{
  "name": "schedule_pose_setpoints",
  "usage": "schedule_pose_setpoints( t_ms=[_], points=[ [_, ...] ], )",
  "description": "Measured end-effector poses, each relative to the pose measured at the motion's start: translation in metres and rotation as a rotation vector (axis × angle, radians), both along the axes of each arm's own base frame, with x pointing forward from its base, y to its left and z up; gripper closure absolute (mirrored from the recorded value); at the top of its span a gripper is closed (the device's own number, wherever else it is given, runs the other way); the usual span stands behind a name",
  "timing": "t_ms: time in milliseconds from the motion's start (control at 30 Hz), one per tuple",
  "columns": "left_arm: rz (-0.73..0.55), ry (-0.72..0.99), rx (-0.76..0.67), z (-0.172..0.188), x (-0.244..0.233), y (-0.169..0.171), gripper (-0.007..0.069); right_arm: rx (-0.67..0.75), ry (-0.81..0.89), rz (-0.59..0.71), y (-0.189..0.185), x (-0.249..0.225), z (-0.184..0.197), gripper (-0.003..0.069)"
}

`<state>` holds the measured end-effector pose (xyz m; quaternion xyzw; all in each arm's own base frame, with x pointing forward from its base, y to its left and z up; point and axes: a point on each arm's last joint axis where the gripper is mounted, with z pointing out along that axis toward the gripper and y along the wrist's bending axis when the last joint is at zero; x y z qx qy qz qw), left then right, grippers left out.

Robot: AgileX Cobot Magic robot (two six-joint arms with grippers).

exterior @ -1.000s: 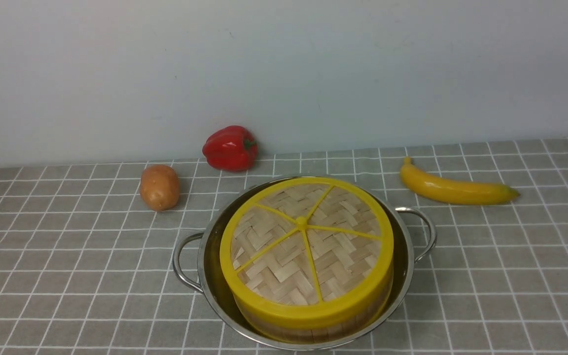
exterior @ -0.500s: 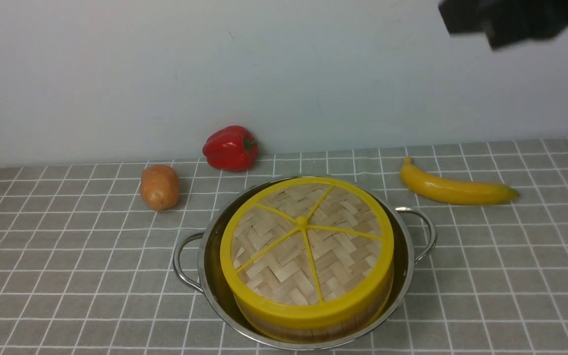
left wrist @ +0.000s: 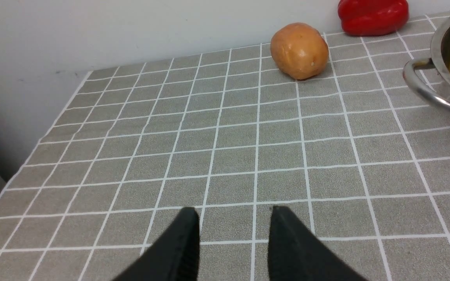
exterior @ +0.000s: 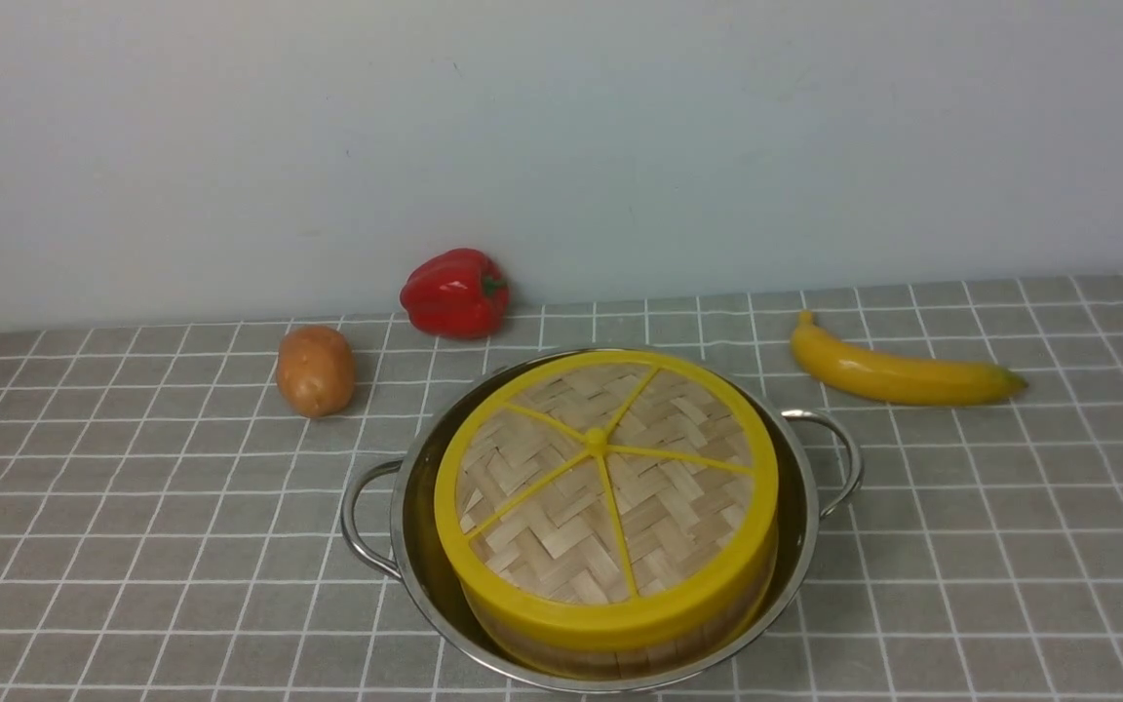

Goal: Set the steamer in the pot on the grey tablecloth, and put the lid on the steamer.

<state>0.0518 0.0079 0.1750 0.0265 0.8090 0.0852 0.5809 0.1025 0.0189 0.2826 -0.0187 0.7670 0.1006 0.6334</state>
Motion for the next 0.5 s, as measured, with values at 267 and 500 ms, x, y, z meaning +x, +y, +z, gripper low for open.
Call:
schedule_pose_setpoints(
  t_ms=[267, 500],
  points=[
    [0.0, 0.0, 0.0, 0.0, 0.0, 0.0, 0.0382, 0.054, -0.173, -0.169, -0.018, -0.044, -0.039, 0.0489],
    [0.0, 0.0, 0.0, 0.0, 0.0, 0.0, 0.0382, -0.009, -0.107, -0.188, -0.02, -0.054, -0.05, 0.0468]
  ],
)
